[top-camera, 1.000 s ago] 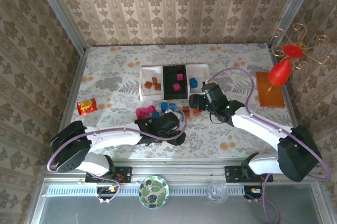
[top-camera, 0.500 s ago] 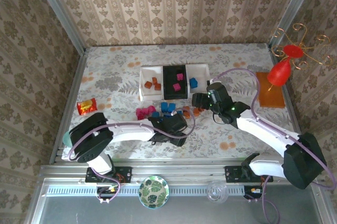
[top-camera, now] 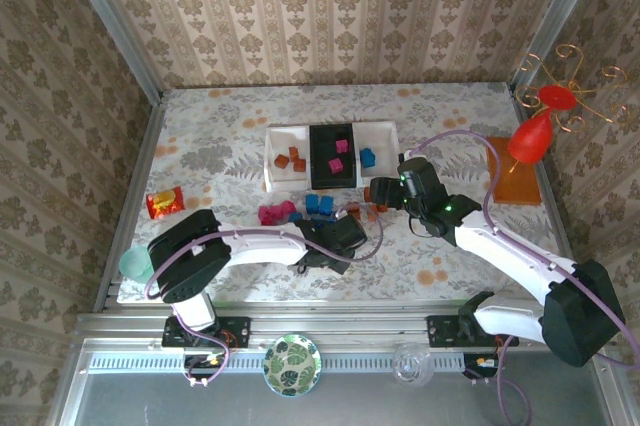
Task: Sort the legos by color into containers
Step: Pick up the lego from the middle-left of the table, then place the lego in the container.
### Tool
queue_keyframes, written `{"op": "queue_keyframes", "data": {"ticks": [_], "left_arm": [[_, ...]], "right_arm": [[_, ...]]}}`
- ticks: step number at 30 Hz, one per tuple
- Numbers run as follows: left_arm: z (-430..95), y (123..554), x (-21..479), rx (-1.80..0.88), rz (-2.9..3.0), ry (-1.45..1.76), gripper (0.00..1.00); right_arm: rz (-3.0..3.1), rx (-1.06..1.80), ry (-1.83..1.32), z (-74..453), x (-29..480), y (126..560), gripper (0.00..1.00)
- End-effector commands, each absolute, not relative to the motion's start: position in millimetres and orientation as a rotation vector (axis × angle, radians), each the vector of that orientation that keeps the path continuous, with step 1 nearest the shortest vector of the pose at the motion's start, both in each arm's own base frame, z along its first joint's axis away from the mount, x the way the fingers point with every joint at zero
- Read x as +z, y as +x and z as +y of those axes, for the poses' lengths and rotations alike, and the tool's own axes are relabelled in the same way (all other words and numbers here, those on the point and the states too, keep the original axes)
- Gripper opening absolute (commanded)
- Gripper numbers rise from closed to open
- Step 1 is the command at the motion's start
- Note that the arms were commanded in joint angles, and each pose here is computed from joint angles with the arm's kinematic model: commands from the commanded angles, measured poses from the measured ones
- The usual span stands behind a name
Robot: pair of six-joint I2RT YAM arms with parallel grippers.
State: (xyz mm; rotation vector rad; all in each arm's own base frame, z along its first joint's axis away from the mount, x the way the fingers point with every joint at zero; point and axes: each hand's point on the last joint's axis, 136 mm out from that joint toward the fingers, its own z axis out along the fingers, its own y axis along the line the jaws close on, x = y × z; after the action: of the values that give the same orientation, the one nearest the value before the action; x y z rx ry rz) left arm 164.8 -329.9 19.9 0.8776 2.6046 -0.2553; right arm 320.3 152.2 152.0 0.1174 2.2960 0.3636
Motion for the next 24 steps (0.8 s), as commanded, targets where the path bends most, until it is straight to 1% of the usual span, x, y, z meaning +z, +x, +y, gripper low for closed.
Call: {"op": "queue_keyframes", "data": {"ticks": [1,4,7,10,15,18,20,24], "left_arm": [[-328.0,161.6,19.5,-0.23,2.595,0.901,0.33],[-328.8,164.7,34.4,-0.276,2.569,0.875,0.32],[-332.9,176.5,59.5,-0.393,2.54,0.815,0.31],[-332.5,205.5,92.4,-0.492,2.487,0.714,0.31],[-327.5,273.5,147.6,-0.526,2.38,0.573,0.32],[-329.3,312.9,159.3,-0.518,2.364,0.516,0.32],[-332.4,338.2,155.5,-0.506,2.374,0.49,0.32],[-342.4,374.6,146.3,-0.482,2.406,0.468,0.32]], "right_arm": [[2.301,0.338,0.131,146.3,150.8,319.2,0.81],[2.301,0.338,0.139,145.1,150.9,318.7,0.81],[2.301,0.337,0.141,143.8,150.4,317.0,0.81],[2.301,0.336,0.147,141.7,149.1,314.8,0.81],[2.308,0.33,0.158,138.7,144.7,311.0,0.81],[2.317,0.322,0.159,136.9,142.4,308.1,0.81],[2.322,0.321,0.159,135.7,141.3,305.6,0.81],[2.327,0.317,0.159,132.7,140.5,300.3,0.81]]}}
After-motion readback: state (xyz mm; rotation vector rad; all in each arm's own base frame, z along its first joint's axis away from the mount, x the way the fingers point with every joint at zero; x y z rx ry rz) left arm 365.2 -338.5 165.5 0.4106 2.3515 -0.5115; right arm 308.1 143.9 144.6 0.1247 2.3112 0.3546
